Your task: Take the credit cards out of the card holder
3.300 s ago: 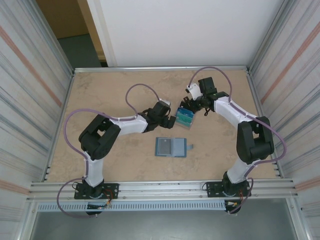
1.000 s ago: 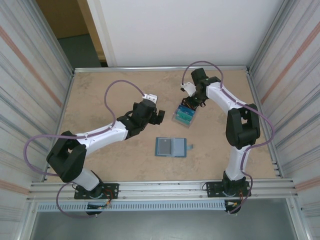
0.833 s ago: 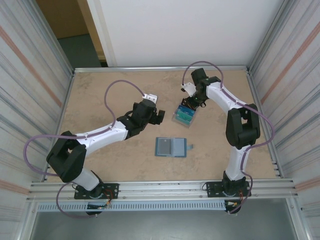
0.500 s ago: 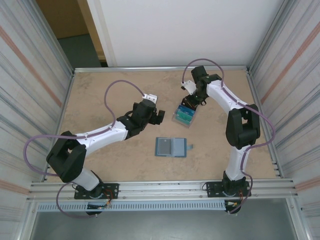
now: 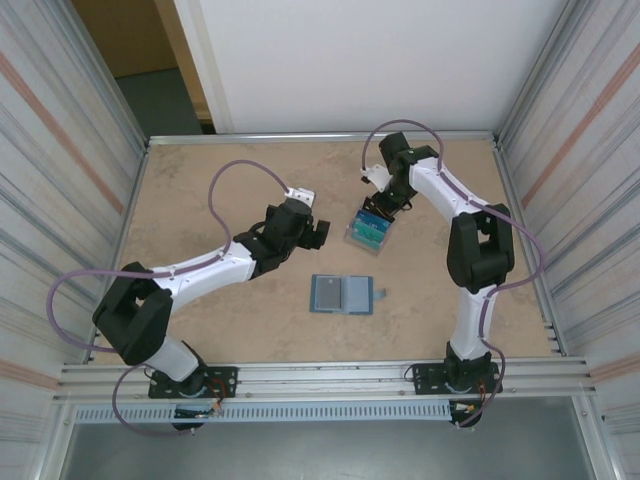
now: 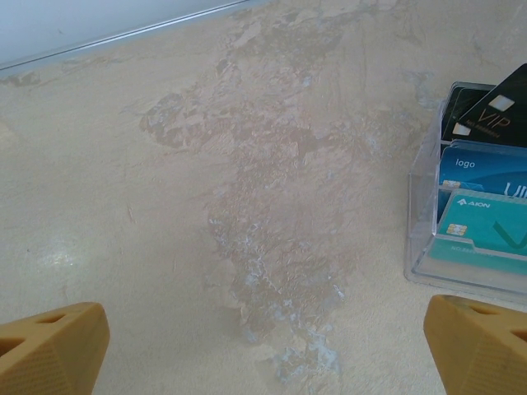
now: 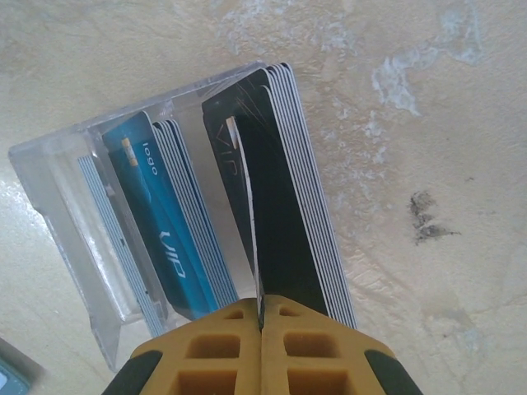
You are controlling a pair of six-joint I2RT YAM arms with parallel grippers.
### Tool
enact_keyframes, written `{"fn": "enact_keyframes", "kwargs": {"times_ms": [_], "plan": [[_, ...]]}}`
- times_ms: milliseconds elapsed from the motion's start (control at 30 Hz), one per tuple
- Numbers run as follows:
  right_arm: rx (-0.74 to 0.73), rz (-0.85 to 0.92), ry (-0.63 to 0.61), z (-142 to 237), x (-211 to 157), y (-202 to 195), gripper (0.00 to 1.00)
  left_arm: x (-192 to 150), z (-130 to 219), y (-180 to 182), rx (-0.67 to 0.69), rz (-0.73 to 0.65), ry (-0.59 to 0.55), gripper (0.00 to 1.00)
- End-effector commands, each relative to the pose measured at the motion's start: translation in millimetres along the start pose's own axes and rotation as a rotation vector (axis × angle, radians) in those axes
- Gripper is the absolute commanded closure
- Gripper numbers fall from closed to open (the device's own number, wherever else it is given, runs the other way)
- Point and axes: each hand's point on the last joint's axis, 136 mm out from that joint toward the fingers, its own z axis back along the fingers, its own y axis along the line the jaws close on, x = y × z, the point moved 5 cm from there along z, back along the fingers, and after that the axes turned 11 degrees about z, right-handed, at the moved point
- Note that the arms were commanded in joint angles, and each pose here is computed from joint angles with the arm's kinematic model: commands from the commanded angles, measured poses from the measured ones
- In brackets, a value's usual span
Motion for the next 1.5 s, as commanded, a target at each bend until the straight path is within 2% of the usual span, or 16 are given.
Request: {"fn": "enact_keyframes", "kwargs": {"times_ms": [0, 467, 767, 933, 1133, 1467], "plan": [[0.022, 0.034, 0.026, -6, 2, 1, 1.0, 11, 9, 7, 0.016, 0.018, -0.042, 0.01], [0.071, 0.094, 0.03, -19, 21, 20, 1.0, 13, 12, 9, 0.024, 0.021, -0.054, 0.01], [0.072, 0.118, -0.028, -8, 42, 29, 1.0, 12, 12, 9, 0.022, 0.022, -0.052, 0.01], [0.071, 0.122, 0.012, -15, 40, 31, 1.0, 12, 14, 11, 0.023, 0.024, -0.055, 0.01], [0.016, 0.112, 0.067, -19, 34, 25, 1.0, 15, 16, 11, 0.02, 0.025, -0.063, 0.01], [-0.058, 0.124, 0.037, 2, 42, 15, 1.0, 17, 14, 6, -0.003, 0.028, -0.061, 0.01]]}}
